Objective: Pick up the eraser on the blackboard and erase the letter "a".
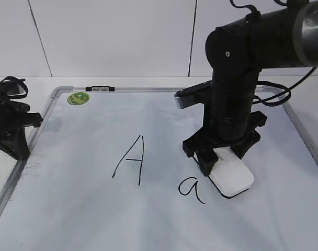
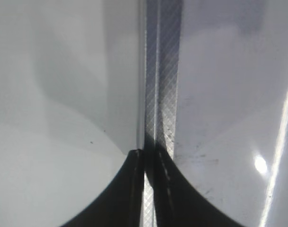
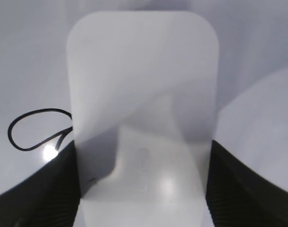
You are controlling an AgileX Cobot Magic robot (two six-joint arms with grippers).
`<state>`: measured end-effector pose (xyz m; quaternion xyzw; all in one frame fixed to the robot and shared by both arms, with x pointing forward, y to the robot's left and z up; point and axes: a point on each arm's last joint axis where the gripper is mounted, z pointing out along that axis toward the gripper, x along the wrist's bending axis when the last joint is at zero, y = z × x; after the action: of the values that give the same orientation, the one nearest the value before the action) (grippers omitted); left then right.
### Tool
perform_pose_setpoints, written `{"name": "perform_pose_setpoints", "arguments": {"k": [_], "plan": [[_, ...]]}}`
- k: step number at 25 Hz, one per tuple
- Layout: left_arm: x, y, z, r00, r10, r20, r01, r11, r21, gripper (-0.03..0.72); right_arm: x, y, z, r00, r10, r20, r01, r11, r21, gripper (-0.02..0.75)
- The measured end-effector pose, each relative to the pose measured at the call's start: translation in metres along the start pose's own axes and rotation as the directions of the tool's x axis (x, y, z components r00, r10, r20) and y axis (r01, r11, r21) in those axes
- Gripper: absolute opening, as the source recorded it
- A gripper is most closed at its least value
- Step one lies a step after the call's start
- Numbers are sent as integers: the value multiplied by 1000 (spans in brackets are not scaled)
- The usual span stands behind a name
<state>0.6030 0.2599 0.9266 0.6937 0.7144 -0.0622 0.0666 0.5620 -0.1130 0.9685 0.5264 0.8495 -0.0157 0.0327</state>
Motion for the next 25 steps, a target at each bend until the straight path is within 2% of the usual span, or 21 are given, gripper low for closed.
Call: {"name": "perform_pose_setpoints", "arguments": {"k": [25], "plan": [[0, 0, 0, 1000, 0, 0, 0, 1000, 0, 34, 5, 3, 16, 1000, -6, -30, 8, 999, 53, 565]]}}
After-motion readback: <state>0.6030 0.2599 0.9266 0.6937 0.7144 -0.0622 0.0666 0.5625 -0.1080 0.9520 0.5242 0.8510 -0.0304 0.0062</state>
